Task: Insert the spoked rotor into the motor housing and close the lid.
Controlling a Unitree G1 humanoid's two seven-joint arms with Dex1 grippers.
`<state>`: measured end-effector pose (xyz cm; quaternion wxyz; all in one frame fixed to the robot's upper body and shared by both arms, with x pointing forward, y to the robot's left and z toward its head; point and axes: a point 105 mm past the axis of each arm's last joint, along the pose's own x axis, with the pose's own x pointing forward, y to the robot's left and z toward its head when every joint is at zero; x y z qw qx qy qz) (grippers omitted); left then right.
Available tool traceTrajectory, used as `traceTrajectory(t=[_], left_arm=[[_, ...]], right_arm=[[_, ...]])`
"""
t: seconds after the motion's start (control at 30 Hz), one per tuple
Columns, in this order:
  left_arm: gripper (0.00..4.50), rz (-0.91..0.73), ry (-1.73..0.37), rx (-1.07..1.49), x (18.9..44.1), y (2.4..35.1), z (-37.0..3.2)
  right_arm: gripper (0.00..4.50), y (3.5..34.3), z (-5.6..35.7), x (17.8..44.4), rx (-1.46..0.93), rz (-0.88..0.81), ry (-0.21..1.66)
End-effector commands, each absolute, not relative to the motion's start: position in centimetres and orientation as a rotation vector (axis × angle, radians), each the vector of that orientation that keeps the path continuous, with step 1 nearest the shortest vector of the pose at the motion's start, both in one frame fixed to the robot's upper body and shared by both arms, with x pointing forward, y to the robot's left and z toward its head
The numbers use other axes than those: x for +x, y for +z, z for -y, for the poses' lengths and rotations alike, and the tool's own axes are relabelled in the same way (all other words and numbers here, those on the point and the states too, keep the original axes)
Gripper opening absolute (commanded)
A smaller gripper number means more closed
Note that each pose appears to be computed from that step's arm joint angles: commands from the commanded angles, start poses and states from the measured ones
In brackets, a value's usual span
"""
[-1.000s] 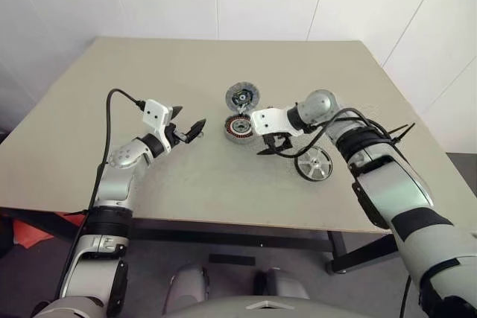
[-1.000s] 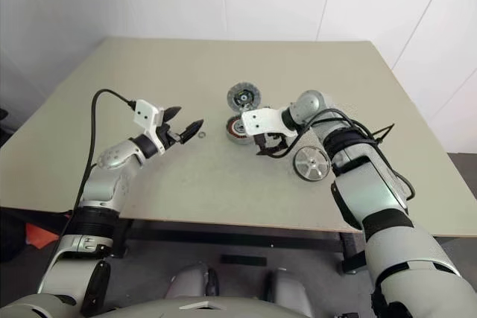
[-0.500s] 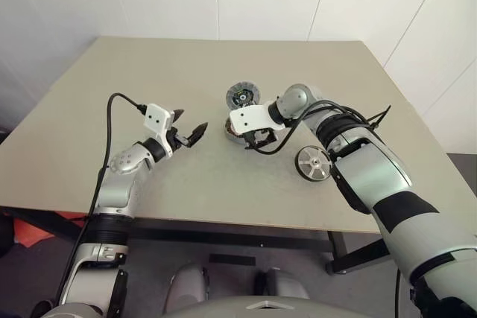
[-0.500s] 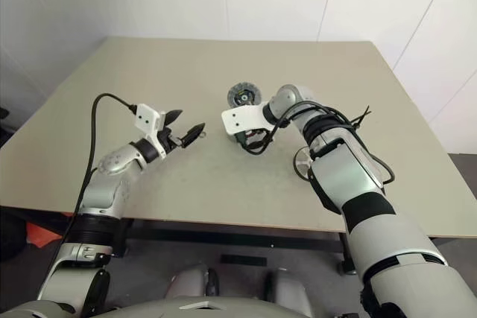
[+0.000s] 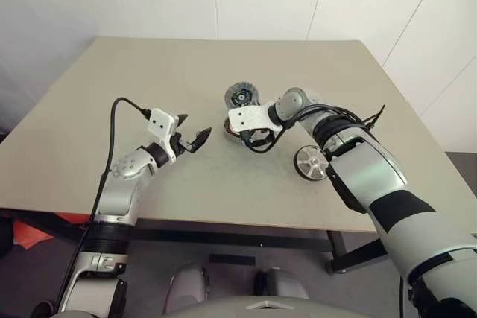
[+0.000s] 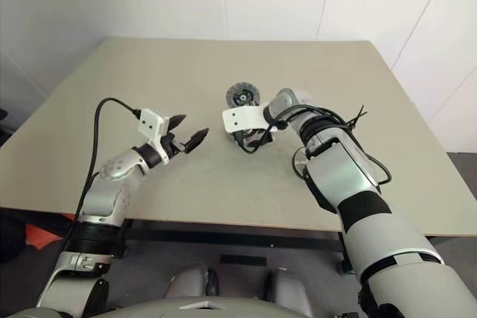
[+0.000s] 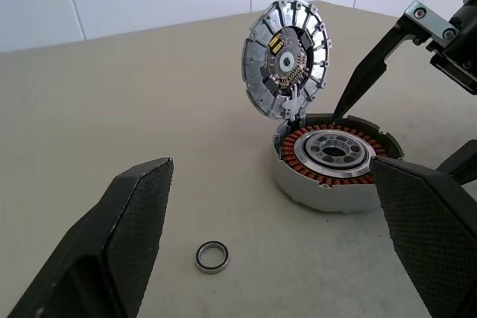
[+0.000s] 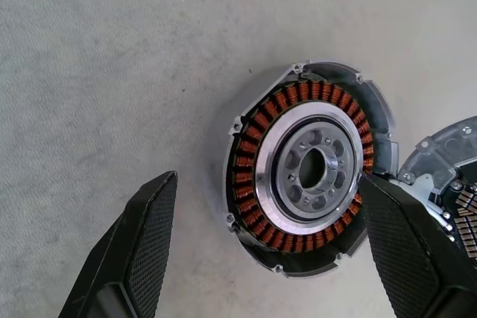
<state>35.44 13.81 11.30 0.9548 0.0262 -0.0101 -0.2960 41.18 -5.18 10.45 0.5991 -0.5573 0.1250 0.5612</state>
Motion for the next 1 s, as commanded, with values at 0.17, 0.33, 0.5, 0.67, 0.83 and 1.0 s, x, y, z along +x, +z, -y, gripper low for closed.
traceTrajectory(t=[0.17,0.33,0.5,0.67,0.83,1.0], left_arm=[[4.48,0.071,-0.599,0.076,35.4,12.9,-13.8],[4.48,0.072,-0.596,0.076,35.3,12.9,-13.8],[4.48,0.072,-0.593,0.075,35.3,12.9,-13.8],[4.48,0.072,-0.588,0.078,35.2,12.9,-13.9],[4.48,0.072,-0.583,0.084,35.2,13.0,-14.1],[4.48,0.071,-0.578,0.089,35.2,13.0,-14.3]], right_arm=[[4.37,10.6,4.3,41.2,-1.296,-0.273,1.297],[4.37,10.3,4.1,41.2,-1.292,-0.295,1.297],[4.37,10.1,4.4,41.3,-1.288,-0.317,1.277],[4.37,10.0,4.3,41.3,-1.269,-0.325,1.277],[4.37,9.6,4.2,41.2,-1.271,-0.332,1.279],[4.37,9.2,3.8,40.9,-1.254,-0.333,1.291]])
